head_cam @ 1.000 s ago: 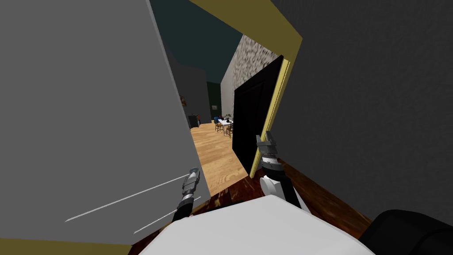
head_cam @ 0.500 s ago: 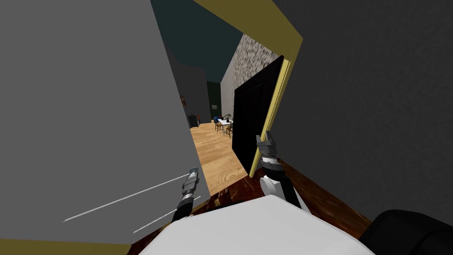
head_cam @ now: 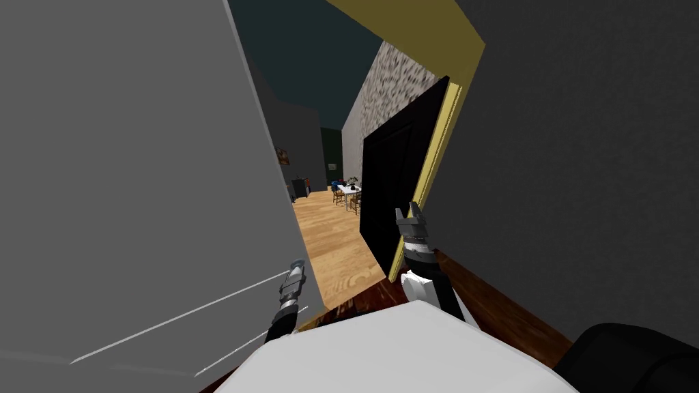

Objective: Push the door open

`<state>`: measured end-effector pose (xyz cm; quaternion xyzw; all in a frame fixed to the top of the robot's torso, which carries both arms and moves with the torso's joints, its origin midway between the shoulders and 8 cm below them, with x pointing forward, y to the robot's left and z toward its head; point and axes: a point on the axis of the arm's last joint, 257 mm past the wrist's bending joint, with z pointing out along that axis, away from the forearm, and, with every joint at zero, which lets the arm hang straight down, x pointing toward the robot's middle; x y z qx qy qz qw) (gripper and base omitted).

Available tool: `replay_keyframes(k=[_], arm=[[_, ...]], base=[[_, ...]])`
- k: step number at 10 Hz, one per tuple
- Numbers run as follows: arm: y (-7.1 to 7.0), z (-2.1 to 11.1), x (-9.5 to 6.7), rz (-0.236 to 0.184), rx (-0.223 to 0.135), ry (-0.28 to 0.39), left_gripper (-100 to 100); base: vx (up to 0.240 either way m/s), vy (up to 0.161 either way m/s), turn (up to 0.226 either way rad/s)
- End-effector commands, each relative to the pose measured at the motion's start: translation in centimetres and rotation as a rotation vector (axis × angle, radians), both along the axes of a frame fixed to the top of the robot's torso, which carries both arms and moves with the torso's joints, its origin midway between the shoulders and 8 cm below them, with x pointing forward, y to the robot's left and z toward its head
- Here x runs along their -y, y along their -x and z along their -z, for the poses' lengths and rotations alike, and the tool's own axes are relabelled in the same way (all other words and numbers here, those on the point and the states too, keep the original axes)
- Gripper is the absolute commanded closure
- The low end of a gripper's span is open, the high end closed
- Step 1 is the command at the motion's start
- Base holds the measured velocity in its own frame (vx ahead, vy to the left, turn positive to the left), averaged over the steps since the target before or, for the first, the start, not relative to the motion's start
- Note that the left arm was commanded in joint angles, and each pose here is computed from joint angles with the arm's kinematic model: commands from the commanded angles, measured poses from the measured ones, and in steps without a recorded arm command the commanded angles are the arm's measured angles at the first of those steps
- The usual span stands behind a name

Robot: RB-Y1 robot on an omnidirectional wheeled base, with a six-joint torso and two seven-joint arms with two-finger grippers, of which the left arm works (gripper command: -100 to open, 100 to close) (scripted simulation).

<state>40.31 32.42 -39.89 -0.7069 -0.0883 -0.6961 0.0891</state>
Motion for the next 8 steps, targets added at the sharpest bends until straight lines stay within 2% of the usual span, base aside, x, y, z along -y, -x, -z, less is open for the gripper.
replay_keyframes(k=[1,8], arm=[[-0.3,-0.9,-1.5,-0.028,0.021,-0.008,100],[0.1,-1.0,-5.3,-0.141,0.022,-0.010,100]], base=[[0.209,-0.020,0.037],[0.193,-0.013,0.052]])
